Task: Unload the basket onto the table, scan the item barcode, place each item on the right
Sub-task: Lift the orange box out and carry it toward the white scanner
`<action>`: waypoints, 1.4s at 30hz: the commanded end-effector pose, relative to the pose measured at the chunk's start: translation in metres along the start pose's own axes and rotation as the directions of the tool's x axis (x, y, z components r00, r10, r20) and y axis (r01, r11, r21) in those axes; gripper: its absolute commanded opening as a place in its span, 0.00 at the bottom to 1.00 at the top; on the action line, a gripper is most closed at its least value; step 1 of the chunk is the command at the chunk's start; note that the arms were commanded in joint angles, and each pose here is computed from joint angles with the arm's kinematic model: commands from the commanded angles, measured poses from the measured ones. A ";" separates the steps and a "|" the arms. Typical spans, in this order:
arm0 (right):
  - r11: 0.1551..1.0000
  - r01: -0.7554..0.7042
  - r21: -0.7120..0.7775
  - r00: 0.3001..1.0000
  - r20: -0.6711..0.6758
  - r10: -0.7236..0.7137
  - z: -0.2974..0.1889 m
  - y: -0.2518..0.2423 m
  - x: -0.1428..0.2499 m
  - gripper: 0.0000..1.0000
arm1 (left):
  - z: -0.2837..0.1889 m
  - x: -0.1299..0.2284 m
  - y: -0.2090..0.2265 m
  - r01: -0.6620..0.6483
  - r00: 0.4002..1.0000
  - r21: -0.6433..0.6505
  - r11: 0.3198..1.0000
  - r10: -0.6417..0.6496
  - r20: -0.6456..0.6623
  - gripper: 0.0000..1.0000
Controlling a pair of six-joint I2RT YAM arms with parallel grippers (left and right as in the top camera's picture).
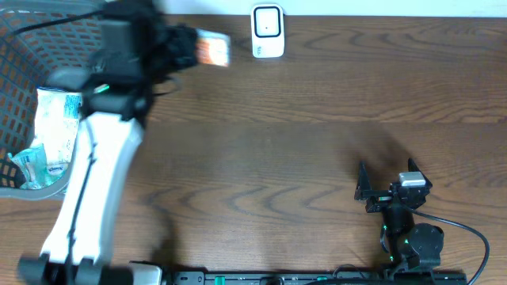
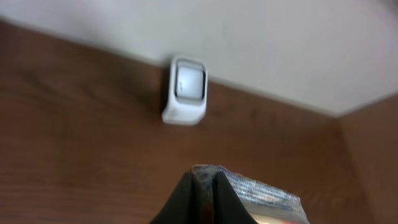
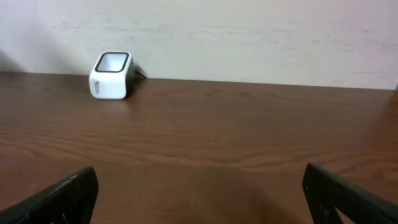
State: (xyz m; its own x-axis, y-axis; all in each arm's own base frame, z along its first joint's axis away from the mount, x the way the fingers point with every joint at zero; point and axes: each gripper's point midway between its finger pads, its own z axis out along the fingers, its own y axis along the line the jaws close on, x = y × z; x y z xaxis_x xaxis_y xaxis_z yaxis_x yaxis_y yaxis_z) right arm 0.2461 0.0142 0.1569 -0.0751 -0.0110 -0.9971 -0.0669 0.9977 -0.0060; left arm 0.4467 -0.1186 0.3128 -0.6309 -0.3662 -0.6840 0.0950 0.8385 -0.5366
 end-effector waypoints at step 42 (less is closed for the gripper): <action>1.000 0.000 0.005 1.000 0.000 0.000 0.000 -0.001 0.000 0.99 | 0.005 0.198 -0.035 -0.107 0.803 -0.126 0.986 0.011 -0.596 0.98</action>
State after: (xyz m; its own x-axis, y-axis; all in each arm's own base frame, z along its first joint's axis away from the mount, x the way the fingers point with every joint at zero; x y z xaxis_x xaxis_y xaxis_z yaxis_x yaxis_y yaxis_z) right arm 0.2461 0.0142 0.1570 -0.0747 -0.0110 -0.9971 -0.0669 0.9977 -0.0060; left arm 0.3323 -0.2281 0.1913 -0.9583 -0.0610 -0.2793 0.0622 0.9091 -0.4119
